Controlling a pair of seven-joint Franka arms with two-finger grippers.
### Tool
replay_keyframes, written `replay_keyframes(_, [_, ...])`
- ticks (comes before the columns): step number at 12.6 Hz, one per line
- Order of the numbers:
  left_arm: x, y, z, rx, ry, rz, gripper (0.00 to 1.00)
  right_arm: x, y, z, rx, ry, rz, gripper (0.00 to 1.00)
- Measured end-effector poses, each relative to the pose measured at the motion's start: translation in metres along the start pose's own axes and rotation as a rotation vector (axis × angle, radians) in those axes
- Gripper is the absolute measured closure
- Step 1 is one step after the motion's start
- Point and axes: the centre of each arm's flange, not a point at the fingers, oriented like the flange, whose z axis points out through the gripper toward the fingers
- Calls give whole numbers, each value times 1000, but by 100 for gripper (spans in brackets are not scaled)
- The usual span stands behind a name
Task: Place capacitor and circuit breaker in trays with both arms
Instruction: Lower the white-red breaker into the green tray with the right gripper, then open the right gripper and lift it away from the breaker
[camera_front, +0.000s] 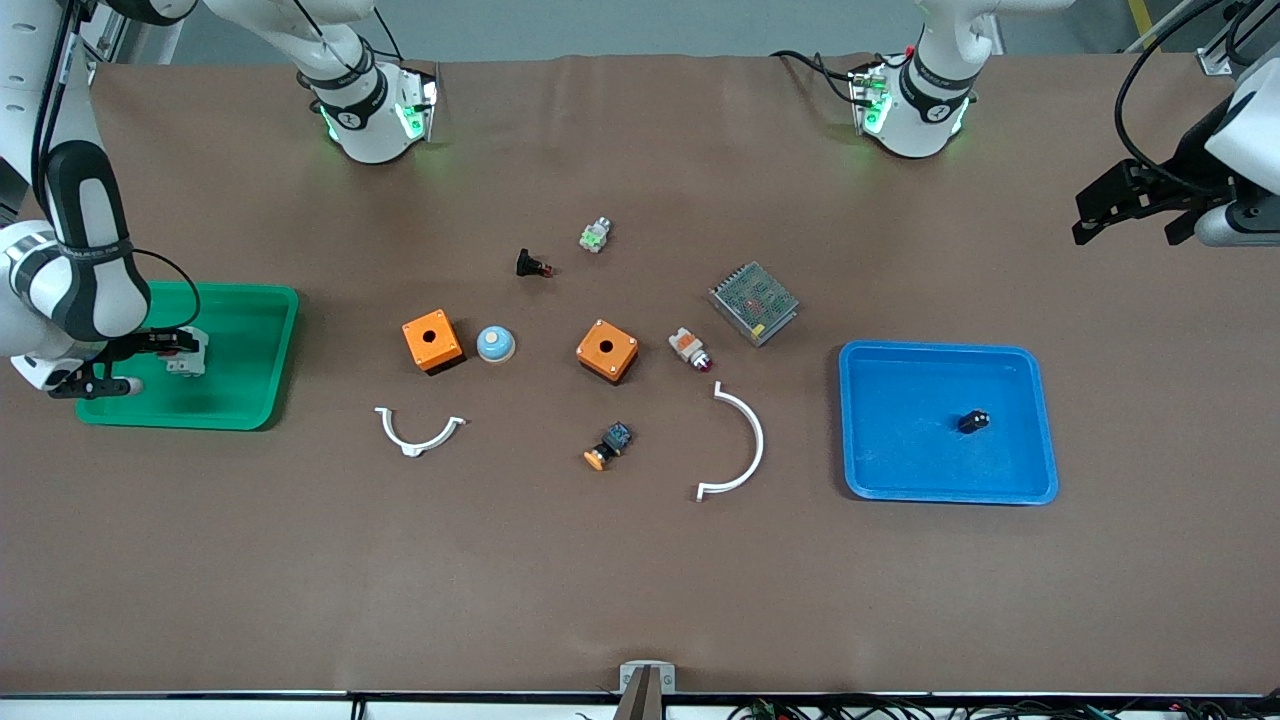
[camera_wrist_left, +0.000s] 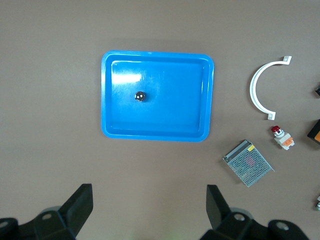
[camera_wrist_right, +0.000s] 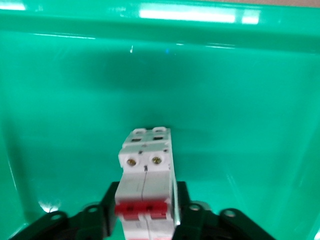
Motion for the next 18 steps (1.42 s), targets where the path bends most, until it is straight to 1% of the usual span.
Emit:
replay_keyframes(2, [0, 0, 0, 0, 0, 0, 0, 3, 0, -6, 2, 4, 1, 21])
replay_keyframes(4, [1, 0, 1, 0, -2, 0, 0, 16, -4, -36, 20, 5, -7, 0])
replay_keyframes(6, [1, 0, 1, 0, -2, 0, 0, 44, -25, -102, 25, 22, -9, 0])
replay_keyframes(7, [1, -1, 1, 0, -2, -1, 0, 59, -43, -140, 17, 39, -25, 0])
replay_keyframes(8, [1, -2, 1, 0, -2, -3, 0, 69, -61, -169, 5, 63, -45, 0])
replay_keyframes(10, [1, -4, 1, 3, -2, -8, 0, 86, -96, -210, -27, 120, -96, 0])
replay_keyframes(12, [1, -4, 1, 7, -1, -11, 0, 103, -140, -247, -54, 191, -124, 0])
replay_keyframes(13, [1, -4, 1, 7, -1, -12, 0, 109, -166, -267, -46, 231, -131, 0])
replay_keyframes(15, [0, -4, 0, 8, -4, -16, 0, 114, -218, -305, 3, 288, -137, 0])
replay_keyframes(17, [-1, -5, 0, 20, -5, -21, 0, 111, -256, -332, 24, 304, -85, 0])
replay_keyframes(18, [-1, -7, 0, 34, -5, -21, 0, 105, -273, -342, 31, 294, -52, 0])
